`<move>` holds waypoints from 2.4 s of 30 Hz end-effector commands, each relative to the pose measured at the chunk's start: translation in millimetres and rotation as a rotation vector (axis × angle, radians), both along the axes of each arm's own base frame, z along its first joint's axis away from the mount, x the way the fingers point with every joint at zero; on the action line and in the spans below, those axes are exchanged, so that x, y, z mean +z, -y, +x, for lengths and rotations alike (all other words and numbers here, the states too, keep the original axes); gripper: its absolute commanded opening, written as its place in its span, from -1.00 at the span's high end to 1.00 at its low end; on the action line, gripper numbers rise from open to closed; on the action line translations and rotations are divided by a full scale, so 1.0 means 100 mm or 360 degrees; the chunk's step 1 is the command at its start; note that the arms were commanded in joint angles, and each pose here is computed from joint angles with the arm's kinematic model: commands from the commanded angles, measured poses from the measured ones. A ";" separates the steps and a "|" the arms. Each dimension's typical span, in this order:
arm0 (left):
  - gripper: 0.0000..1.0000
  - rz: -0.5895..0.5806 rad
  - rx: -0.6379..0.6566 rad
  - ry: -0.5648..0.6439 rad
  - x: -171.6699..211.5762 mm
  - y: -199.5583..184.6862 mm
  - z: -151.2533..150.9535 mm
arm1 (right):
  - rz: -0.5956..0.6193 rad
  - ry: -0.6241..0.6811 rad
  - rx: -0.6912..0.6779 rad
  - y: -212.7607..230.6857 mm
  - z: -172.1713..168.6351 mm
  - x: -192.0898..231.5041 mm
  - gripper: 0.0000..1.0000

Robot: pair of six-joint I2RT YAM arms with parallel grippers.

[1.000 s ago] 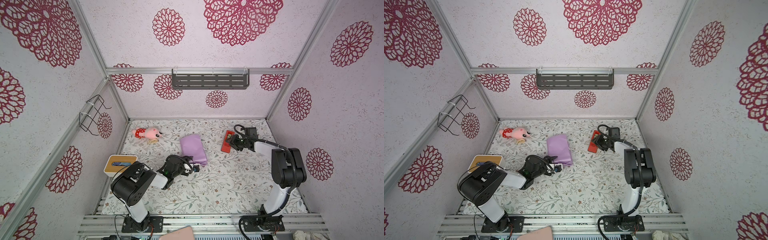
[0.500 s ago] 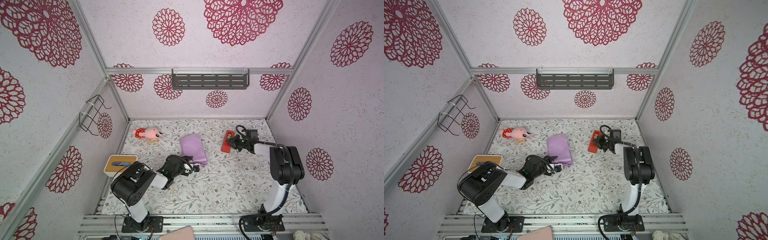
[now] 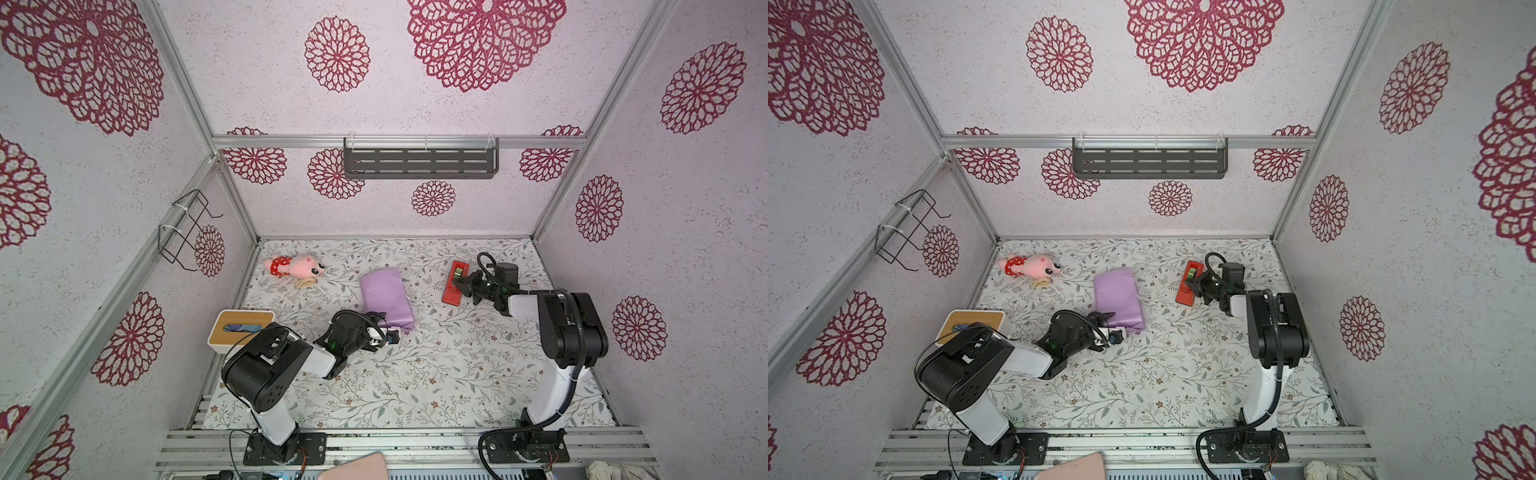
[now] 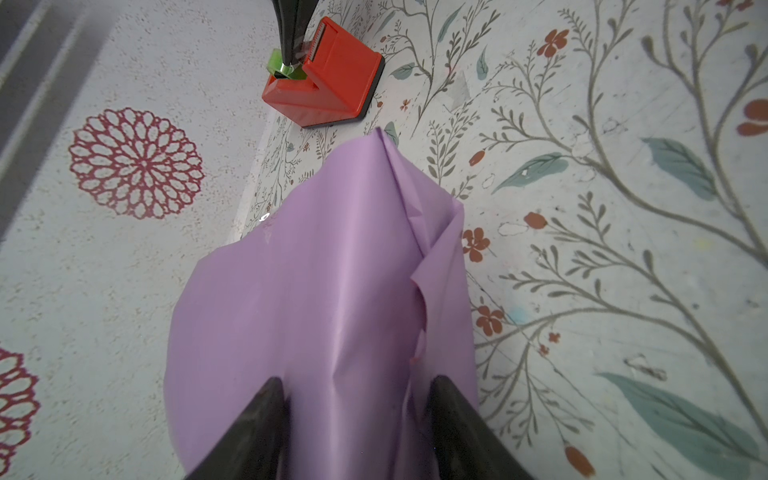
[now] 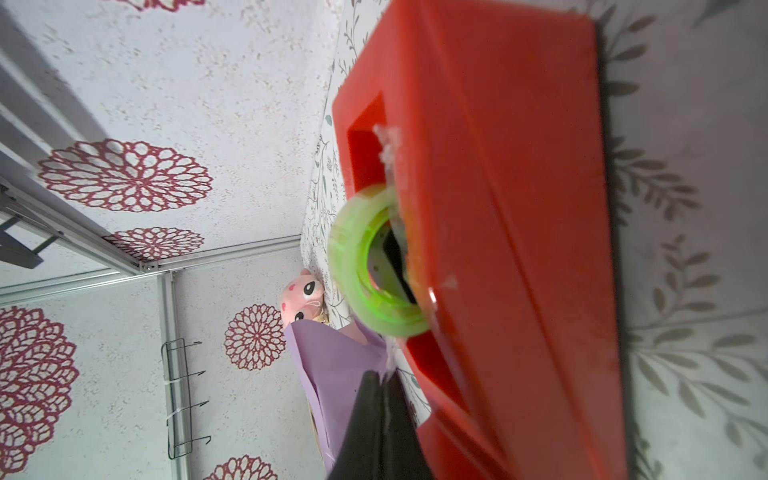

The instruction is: Wrap the gift box in paper

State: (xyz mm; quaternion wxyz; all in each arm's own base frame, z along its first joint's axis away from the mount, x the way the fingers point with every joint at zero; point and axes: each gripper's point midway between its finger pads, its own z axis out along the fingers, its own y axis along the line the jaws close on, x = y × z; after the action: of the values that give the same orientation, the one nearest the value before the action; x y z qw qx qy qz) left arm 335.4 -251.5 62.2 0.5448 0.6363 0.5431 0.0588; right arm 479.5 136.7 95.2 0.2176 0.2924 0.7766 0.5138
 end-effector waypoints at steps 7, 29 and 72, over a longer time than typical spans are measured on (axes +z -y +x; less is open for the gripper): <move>-0.15 0.0059 0.0025 -0.0095 -0.14 -0.06 -0.02 | 0.0175 0.0239 0.0009 -0.09 -0.05 0.54 1.00; -0.14 0.0063 0.0037 -0.0096 -0.14 -0.07 -0.01 | 0.0182 0.0113 0.0055 -0.39 -0.75 0.19 1.00; -0.14 0.0060 0.0037 -0.0098 -0.14 -0.06 -0.01 | -0.0625 -0.0314 -0.0128 0.44 -0.87 -1.12 1.00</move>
State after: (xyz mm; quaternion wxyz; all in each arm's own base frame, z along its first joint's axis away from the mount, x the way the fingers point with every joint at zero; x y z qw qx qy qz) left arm 337.3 -252.0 62.6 0.5426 0.6358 0.5458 0.0587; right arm 421.9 143.9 55.0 0.2675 0.2382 0.8180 0.4500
